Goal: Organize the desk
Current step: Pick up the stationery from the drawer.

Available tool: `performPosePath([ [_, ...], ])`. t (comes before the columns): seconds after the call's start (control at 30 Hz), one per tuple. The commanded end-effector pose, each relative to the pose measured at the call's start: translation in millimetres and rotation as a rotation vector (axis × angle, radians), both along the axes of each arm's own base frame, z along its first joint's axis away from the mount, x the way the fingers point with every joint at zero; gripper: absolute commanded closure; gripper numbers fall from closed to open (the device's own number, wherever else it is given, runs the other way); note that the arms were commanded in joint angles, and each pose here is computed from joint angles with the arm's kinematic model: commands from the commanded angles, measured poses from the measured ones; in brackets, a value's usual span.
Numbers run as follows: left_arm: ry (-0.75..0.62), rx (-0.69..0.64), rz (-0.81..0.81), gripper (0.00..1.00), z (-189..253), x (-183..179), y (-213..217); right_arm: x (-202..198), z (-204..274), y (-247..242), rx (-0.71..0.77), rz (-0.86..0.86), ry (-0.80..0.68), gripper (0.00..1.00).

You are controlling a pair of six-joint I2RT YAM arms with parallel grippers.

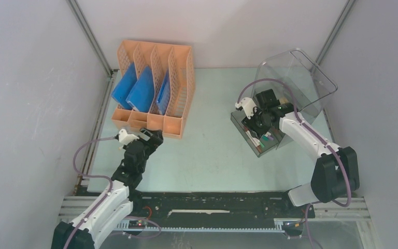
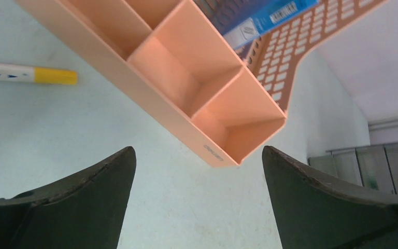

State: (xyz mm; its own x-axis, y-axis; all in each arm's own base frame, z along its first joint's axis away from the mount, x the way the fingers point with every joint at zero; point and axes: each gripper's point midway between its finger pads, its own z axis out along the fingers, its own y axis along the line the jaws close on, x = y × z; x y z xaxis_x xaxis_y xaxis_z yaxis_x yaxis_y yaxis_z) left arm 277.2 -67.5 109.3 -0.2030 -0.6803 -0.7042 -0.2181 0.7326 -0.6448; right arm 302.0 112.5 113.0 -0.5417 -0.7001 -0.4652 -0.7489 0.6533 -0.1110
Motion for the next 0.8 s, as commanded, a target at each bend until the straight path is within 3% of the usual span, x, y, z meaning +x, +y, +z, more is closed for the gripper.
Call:
performPosePath([
  [0.0, 0.025, -0.098, 0.105, 0.03, -7, 1, 17, 6, 21, 3, 0.026, 0.016, -0.054, 0.46],
  [0.2, 0.07, -0.219, 0.277, 0.07, -20, 4, 47, 6, 20, 3, 0.027, 0.018, -0.053, 0.46],
  [0.43, 0.274, -0.329, 0.464, 0.13, -52, 0, 73, 6, 21, 2, 0.026, 0.019, -0.057, 0.46],
  [0.77, 0.507, -0.346, 0.578, 0.2, -76, 7, 92, 6, 22, 1, 0.025, 0.02, -0.058, 0.46],
])
